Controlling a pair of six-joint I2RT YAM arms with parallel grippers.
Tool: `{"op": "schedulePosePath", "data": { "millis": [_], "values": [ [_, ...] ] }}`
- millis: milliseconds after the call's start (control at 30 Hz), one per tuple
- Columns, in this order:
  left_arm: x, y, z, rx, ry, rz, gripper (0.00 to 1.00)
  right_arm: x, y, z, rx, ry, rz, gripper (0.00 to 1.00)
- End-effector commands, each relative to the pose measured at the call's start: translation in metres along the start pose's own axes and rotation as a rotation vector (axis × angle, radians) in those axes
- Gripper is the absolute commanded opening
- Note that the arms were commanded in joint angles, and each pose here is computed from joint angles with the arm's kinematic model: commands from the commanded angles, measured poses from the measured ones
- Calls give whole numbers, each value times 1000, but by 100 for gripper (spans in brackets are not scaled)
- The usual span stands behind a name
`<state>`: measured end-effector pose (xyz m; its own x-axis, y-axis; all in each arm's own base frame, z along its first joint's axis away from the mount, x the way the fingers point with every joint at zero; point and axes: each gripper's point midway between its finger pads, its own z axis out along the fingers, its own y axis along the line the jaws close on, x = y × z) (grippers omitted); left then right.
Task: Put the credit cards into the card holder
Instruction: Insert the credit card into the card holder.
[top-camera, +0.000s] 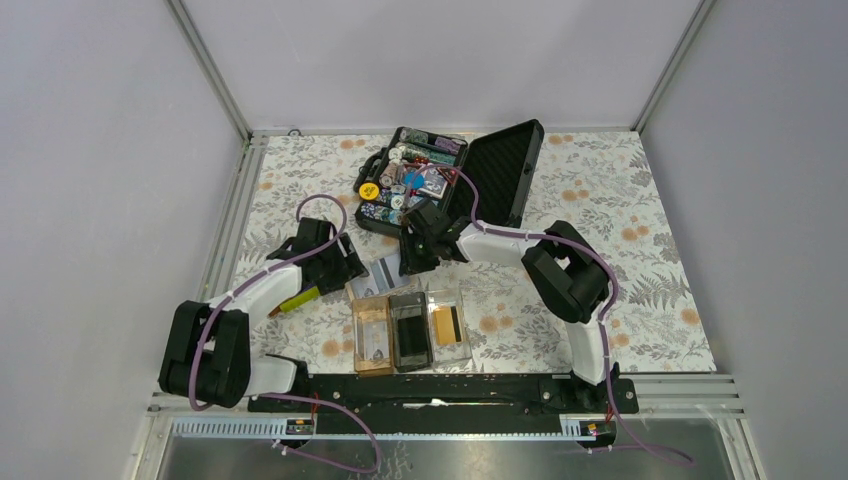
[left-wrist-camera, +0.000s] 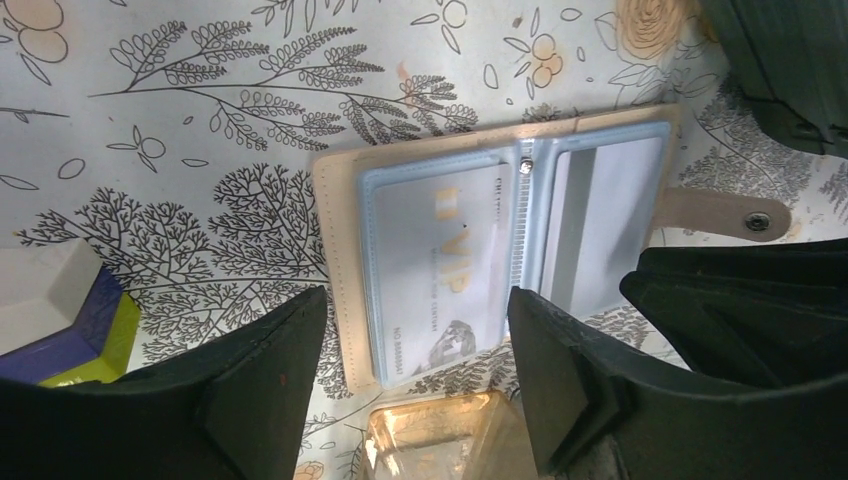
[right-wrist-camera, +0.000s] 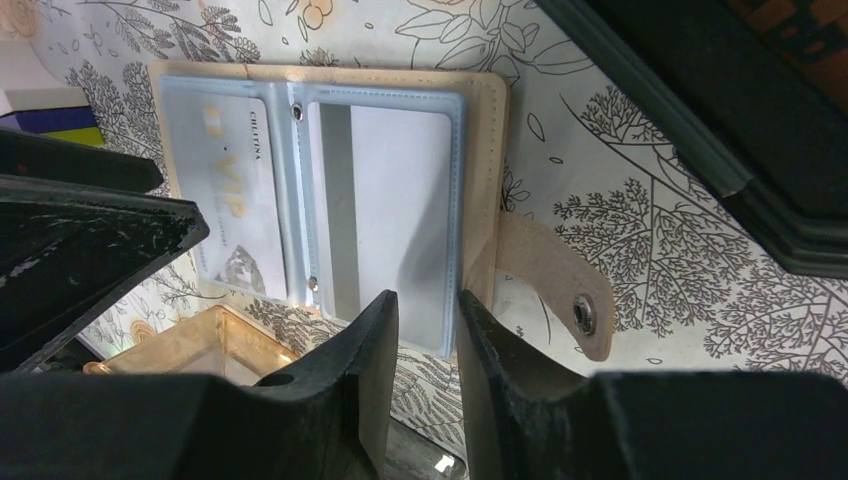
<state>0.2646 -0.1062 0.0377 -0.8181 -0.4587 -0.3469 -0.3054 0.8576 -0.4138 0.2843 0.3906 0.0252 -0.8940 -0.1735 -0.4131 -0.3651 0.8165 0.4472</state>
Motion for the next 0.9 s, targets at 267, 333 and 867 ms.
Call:
{"op": "schedulePosePath", "data": {
  "millis": [267, 333, 867],
  "values": [
    [0, 8, 15, -12, -7, 4, 50, -9, 25, -2, -101, 8, -9, 27],
    [0, 7, 15, -9, -6, 4, 46, -13, 32, -6, -124, -6, -7, 26],
    [0, 3, 15, 15, -6, 2, 43, -23, 76, -17, -316, -13, -13, 22]
  ]
}}
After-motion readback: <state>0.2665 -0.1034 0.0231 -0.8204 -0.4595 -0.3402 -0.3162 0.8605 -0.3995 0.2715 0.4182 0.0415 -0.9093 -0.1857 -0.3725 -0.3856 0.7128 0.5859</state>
